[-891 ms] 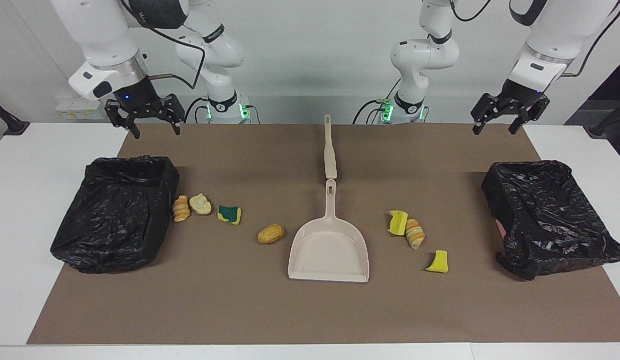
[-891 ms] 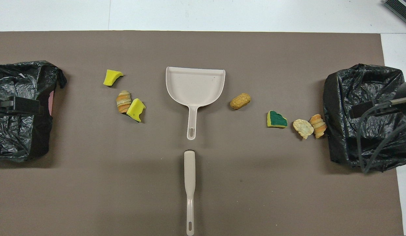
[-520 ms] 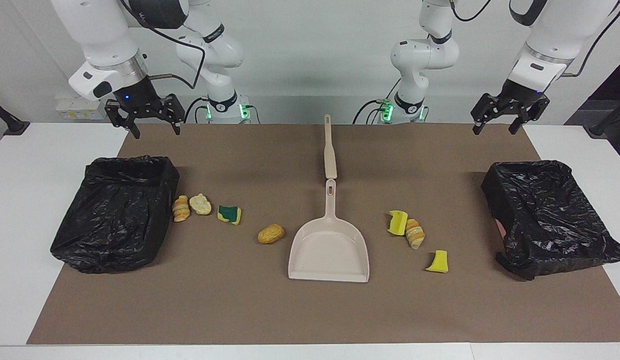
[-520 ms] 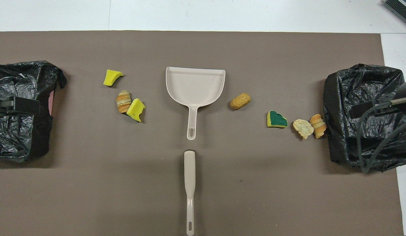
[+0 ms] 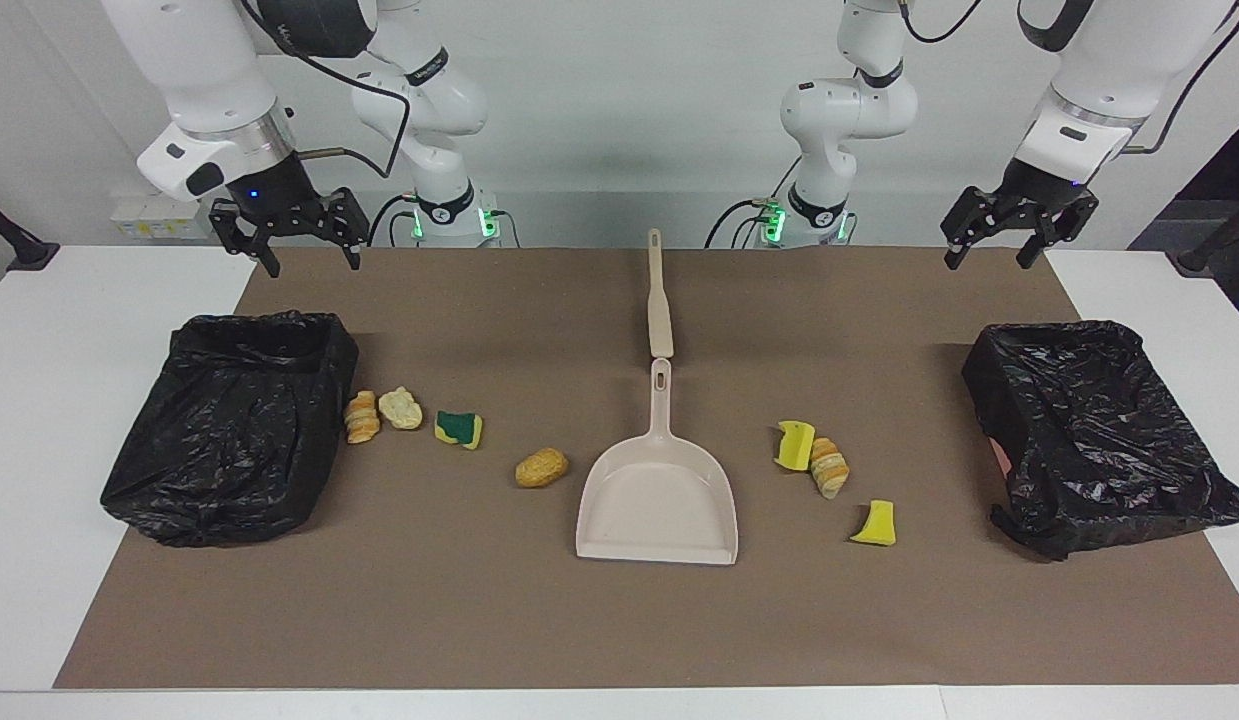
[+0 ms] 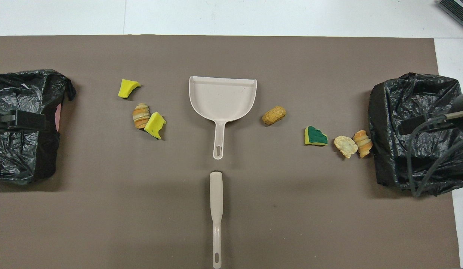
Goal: Sweep and dump trash in bin
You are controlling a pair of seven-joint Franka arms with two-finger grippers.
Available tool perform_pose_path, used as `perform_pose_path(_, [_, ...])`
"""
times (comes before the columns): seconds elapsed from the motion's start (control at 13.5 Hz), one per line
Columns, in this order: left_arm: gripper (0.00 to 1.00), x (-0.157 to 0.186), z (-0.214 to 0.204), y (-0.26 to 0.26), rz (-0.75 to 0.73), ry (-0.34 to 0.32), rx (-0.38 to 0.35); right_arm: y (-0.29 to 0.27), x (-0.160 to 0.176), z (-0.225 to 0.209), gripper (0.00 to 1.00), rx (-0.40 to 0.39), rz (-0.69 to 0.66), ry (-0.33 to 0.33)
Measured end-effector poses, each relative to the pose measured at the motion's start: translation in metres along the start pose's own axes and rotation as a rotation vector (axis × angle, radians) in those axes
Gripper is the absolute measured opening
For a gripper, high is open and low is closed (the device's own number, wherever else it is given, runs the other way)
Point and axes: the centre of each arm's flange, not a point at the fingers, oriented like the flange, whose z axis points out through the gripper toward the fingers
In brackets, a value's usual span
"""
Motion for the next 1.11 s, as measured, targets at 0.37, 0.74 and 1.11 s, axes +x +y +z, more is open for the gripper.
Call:
perform_pose_path(0.37, [1.0, -0.003, 0.002, 0.01, 0.017, -0.018, -0.002, 0.0, 0.0, 0.0, 1.0, 0.0, 0.0, 0.0])
perform_pose_path(0.74, [1.0, -0.024, 0.037, 0.103, 0.092, -0.093, -0.01, -0.003, 0.0, 0.0, 1.0, 0.0, -0.005, 0.0])
perform_pose_path(1.11, [1.0, -0.083, 0.094, 0.217, 0.138, -0.122, 0.006, -0.01, -0.004, 0.003, 1.0, 0.004, -0.018, -0.04])
